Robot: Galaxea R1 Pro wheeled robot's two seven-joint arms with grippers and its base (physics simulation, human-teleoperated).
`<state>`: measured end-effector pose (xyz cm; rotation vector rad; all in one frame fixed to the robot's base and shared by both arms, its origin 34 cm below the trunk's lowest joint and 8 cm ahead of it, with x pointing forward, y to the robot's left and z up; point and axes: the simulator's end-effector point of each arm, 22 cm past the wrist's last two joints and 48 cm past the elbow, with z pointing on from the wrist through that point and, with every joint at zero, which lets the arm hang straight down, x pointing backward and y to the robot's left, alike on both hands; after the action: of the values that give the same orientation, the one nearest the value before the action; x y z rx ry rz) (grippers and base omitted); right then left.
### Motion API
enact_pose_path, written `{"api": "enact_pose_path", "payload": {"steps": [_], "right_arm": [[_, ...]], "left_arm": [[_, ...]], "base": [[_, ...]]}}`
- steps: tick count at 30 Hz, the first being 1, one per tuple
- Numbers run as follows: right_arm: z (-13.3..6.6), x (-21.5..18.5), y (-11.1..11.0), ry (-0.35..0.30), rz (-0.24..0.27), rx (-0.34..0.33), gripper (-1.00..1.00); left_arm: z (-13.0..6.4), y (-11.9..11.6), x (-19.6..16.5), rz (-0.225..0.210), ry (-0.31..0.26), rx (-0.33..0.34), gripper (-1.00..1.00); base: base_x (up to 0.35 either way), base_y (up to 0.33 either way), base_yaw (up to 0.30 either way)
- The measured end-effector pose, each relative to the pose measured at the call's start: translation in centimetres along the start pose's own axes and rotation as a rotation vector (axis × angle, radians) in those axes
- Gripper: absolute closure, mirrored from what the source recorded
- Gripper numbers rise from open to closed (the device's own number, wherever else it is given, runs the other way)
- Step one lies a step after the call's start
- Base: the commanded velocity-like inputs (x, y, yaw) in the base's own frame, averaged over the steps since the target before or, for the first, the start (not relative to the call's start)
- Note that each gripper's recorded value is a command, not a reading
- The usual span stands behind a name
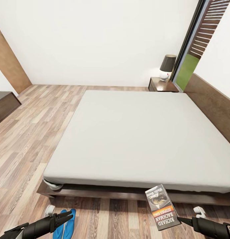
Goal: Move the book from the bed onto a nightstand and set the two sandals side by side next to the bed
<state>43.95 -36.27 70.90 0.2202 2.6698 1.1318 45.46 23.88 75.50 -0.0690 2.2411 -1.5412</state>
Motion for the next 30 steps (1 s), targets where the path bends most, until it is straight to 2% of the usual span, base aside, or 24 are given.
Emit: {"api": "enact_pose_path", "payload": {"steps": [30], "right_arm": [[-0.7, -1.5, 1.2, -0.034, -0.033, -0.013, 1.00]], "left_arm": [[-0.1, -1.3, -1.5, 0.043, -0.019, 0.013, -1.00]], "base": [[0.000, 0.000, 0.000]]}}
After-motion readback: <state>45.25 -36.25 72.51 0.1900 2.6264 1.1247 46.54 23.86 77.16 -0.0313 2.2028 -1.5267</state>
